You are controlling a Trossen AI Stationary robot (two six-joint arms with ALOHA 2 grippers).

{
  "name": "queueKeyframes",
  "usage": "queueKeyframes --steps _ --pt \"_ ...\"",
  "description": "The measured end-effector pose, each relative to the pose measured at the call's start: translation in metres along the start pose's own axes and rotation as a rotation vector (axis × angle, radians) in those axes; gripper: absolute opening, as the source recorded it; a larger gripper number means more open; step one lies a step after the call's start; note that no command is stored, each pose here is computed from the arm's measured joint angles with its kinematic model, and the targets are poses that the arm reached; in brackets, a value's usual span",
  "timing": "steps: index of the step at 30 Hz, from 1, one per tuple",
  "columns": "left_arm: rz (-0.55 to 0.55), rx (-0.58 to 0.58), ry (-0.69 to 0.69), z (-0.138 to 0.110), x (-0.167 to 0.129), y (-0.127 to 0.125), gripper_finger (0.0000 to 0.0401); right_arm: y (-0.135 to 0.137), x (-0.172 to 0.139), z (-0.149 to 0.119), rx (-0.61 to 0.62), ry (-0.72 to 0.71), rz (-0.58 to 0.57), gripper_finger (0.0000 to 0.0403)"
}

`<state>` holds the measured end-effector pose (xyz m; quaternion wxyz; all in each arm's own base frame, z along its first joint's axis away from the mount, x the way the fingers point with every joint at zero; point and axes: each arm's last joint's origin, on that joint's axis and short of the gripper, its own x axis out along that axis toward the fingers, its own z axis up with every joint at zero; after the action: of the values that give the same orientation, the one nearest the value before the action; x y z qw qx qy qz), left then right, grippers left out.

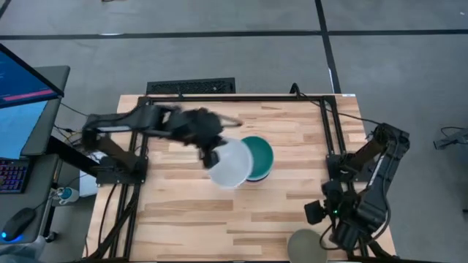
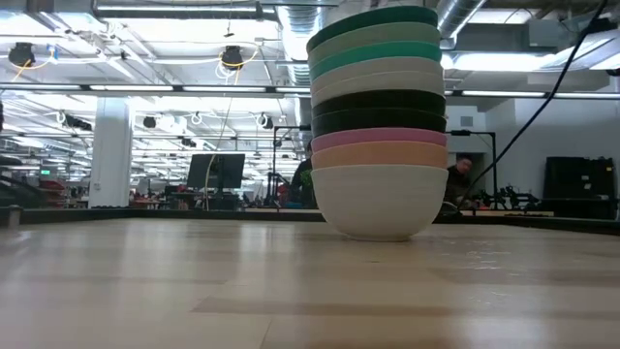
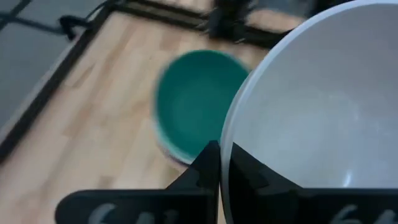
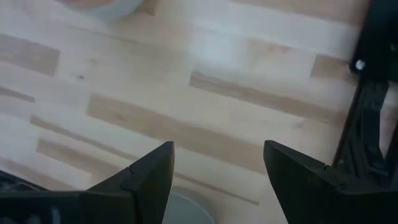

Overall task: Nest bowls inside each other
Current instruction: Stack the white bowl on the green bowl

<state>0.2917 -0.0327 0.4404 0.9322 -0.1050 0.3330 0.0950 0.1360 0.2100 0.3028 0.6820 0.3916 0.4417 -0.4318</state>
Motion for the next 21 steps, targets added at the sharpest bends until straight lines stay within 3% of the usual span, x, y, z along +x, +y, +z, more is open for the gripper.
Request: queueKeyframes --steps 10,16,21 --pt "0.005 0.079 0.179 0.032 0.1 0.039 0.0 0.013 0.017 -0.025 -0.004 0.034 -0.008 0.027" --pt "0.018 0.081 0.254 0.034 0.138 0.06 0.0 0.008 0.024 -0.046 -0.035 0.09 -0.107 0.027" --pt "-0.037 0.059 0.294 0.031 0.151 0.065 0.0 0.004 0.031 -0.061 -0.069 0.133 -0.201 0.027"
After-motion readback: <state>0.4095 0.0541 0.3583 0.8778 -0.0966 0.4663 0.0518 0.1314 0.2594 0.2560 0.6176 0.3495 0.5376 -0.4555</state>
